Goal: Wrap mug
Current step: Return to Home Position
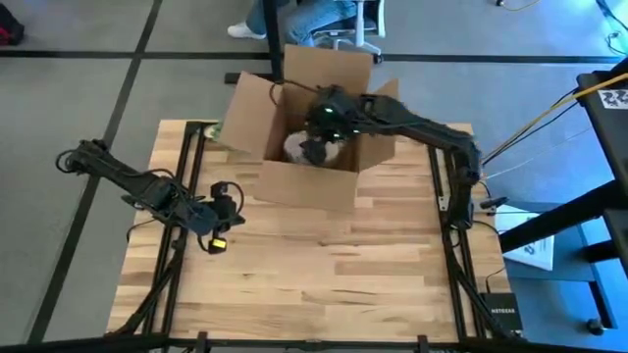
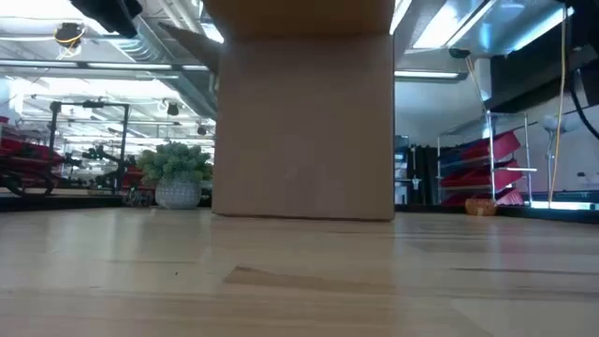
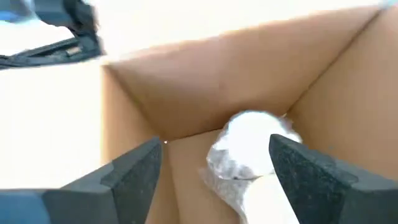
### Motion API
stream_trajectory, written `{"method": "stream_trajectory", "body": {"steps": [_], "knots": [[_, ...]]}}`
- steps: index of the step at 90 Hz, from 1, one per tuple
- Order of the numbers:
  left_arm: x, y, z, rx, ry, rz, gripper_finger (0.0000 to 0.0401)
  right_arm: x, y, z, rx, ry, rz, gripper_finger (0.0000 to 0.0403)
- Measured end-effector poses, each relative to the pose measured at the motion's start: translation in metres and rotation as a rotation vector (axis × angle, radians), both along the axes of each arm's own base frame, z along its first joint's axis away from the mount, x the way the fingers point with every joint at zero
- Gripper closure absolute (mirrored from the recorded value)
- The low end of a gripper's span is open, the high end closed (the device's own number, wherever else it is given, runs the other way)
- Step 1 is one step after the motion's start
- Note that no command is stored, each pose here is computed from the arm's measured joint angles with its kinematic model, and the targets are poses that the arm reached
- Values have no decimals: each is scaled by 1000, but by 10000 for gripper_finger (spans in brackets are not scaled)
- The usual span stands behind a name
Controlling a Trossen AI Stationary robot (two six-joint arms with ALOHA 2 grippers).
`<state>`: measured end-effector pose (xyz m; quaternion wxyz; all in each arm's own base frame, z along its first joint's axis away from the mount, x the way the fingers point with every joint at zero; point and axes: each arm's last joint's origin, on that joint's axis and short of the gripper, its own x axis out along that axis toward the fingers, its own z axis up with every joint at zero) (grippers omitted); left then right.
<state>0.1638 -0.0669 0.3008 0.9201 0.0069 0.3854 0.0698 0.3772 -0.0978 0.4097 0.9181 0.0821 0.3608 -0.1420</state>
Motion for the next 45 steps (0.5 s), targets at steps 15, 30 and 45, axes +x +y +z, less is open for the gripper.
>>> {"method": "stream_trajectory", "body": {"steps": [15,30,45], "knots": [[1,3,0,-8,6,5,401,-43,29,23,-27,72,37,166],[1,3,1,-5,-7,-4,401,-96,69,32,-36,69,117,241],[0,5,8,-47,-50,-45,401,-149,88,7,0,-72,125,322]]}}
